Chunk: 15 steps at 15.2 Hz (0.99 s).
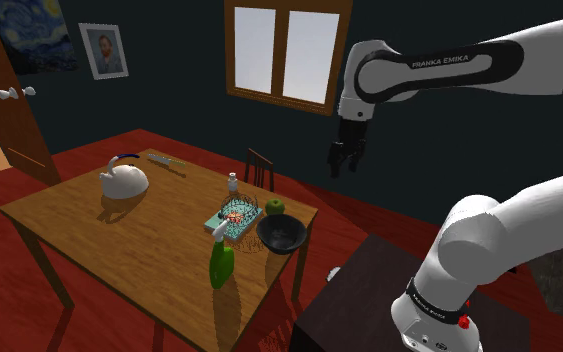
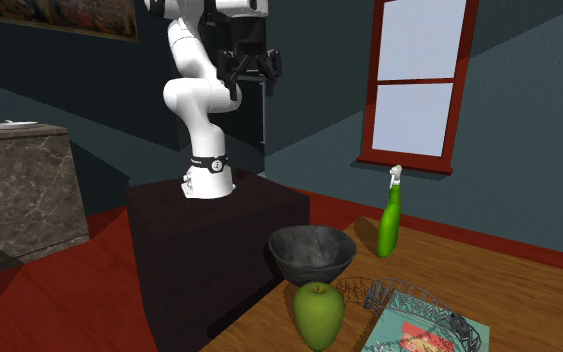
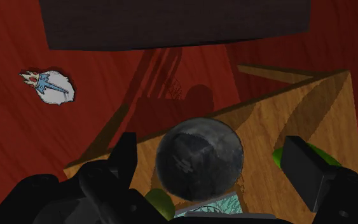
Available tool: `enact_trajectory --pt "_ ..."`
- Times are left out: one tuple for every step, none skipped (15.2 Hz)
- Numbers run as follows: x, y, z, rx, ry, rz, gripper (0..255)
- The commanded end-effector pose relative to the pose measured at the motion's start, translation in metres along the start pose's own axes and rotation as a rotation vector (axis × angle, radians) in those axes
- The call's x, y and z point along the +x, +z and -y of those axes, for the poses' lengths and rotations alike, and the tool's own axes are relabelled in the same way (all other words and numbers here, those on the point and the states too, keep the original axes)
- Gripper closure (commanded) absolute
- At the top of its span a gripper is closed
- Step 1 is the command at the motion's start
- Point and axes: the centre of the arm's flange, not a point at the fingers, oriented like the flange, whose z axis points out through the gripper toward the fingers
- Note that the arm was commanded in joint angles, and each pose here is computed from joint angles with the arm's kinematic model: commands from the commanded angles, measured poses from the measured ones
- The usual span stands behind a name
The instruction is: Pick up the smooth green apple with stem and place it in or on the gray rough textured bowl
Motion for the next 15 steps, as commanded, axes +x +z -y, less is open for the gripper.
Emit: enact_trajectory --pt "0.019 0.019 -0.008 -0.01 -0.043 -0.016 0" --pt "0.027 0.028 -0.011 -0.015 -0.064 -0.023 0" --pt "0.035 0.037 -0.014 -0.02 -0.084 -0.03 0" --pt "0.043 0.046 -0.017 -0.024 -0.105 -0.036 0" --pt "0.051 0.054 -0.02 -0.029 -0.125 -0.043 0" --pt "0.06 0.063 -0.023 -0.034 -0.146 -0.05 0" --pt "0.068 0.071 -0.025 -0.039 -0.166 -0.057 0" --pt "0.077 0.08 -0.027 -0.043 -0.186 -0.063 0" --pt "0.086 0.088 -0.03 -0.048 -0.207 -0.07 0" --pt "0.094 0.097 -0.032 -0.053 -0.227 -0.077 0" --pt "0.103 0.105 -0.034 -0.058 -0.248 -0.083 0" --pt "0.112 0.113 -0.035 -0.062 -0.268 -0.09 0" --pt "0.121 0.121 -0.037 -0.067 -0.289 -0.097 0" --pt "0.131 0.129 -0.038 -0.072 -0.309 -0.103 0" --pt "0.14 0.137 -0.04 -0.076 -0.33 -0.11 0"
